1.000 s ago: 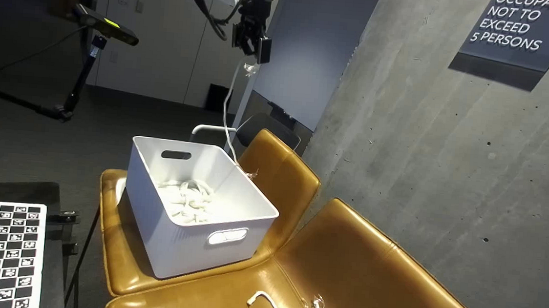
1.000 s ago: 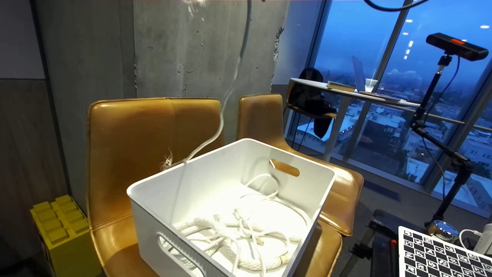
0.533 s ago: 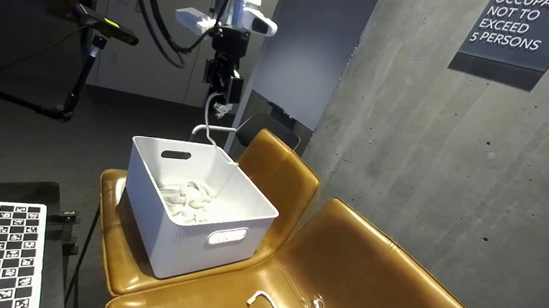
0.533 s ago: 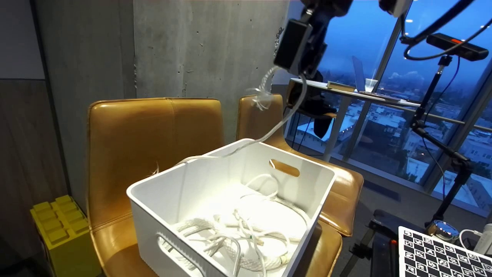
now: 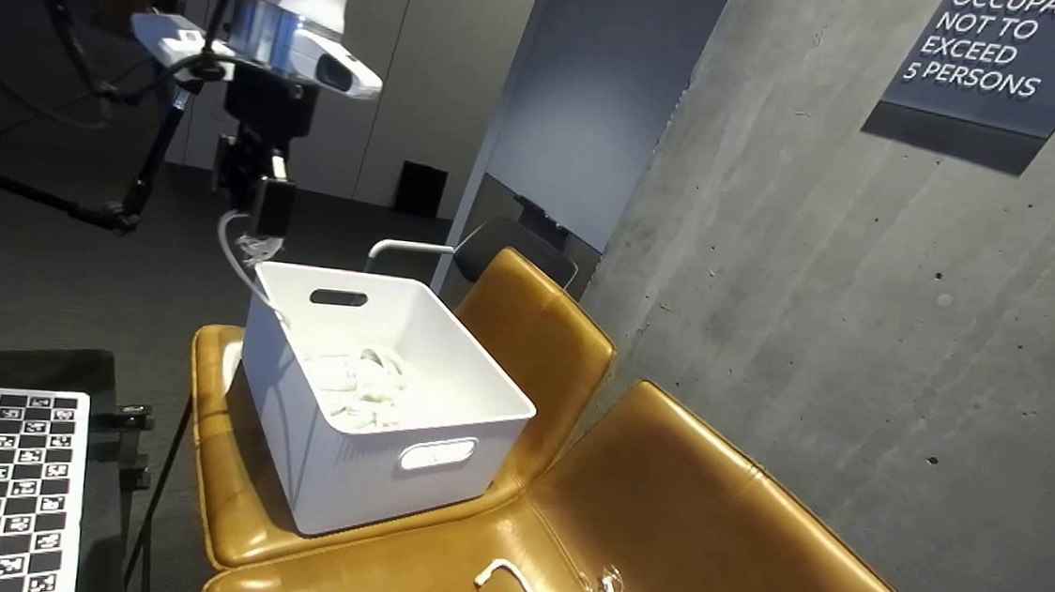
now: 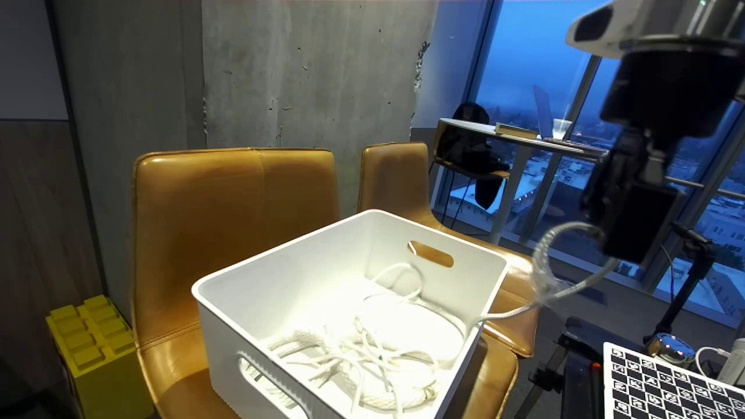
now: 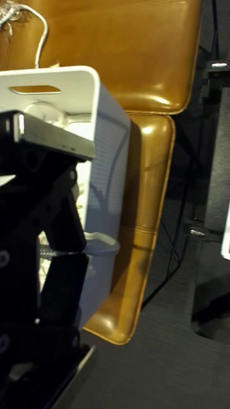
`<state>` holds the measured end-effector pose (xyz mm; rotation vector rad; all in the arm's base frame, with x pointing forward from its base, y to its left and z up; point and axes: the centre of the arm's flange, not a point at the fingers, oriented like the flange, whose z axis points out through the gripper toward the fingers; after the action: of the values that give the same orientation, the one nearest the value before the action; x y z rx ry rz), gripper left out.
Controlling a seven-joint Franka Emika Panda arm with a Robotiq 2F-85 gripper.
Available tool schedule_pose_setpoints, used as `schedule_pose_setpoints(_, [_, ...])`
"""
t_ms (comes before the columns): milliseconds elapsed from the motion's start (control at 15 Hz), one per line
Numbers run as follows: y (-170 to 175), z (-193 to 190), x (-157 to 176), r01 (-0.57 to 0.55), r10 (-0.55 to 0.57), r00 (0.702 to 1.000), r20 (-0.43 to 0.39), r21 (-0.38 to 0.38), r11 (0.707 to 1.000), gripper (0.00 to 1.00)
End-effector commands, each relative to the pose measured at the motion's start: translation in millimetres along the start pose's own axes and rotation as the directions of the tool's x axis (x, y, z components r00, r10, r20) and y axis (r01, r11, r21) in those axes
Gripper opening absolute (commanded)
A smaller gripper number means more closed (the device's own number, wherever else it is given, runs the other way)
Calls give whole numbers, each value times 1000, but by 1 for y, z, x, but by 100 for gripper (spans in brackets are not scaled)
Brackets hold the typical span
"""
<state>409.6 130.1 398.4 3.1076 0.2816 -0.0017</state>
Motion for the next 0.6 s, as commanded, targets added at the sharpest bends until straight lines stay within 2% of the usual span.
schedule_pose_setpoints(0, [4,19,-66,23,-23,1000,15,0,1000,0])
schedule_pose_setpoints(67, [9,25,-70,22,-22,1000,21,-8,1000,0])
schedule_pose_setpoints(267, [33,27,-49,-7,7,1000,8,-12,1000,0])
schedule_pose_setpoints(400, [48,12,-14,-36,37,998,-45,11,999,0])
schedule_pose_setpoints(533, [64,-9,23,-57,63,988,-139,50,997,0])
